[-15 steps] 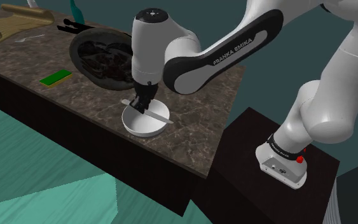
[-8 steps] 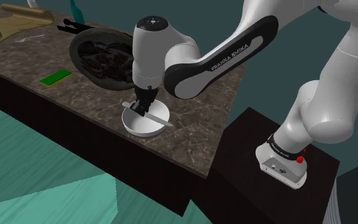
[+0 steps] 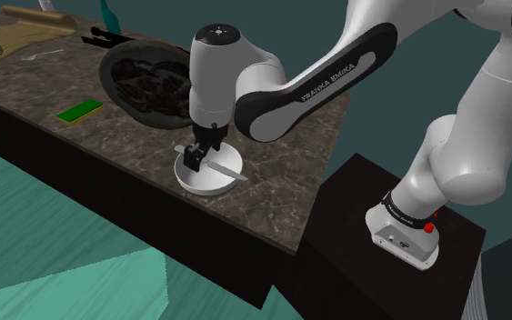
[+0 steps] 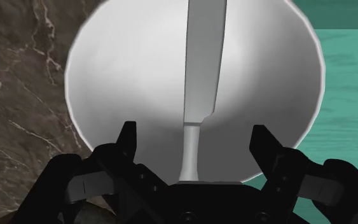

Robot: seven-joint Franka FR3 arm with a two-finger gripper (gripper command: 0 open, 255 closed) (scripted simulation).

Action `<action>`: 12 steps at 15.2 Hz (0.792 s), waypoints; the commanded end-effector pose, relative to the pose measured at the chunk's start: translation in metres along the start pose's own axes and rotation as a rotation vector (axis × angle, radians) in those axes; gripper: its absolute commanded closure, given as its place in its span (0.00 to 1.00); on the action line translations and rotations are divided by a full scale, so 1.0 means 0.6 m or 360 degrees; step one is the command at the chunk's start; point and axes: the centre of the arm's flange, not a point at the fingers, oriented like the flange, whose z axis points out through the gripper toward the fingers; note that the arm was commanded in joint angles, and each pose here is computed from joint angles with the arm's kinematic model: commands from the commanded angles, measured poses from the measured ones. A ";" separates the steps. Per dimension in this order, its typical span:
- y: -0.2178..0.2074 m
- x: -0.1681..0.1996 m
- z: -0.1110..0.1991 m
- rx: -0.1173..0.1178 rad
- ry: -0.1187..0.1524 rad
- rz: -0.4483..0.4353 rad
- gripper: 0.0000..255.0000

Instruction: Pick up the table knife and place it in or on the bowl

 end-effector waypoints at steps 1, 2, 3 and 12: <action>0.000 -0.001 0.001 0.0000 0.0000 0.0000 0.00; 0.000 -0.001 -0.021 0.0000 0.0000 0.0000 0.00; 0.000 -0.001 -0.043 0.0000 0.0000 0.0000 0.00; 0.000 -0.001 -0.083 0.0000 0.0000 0.0000 0.00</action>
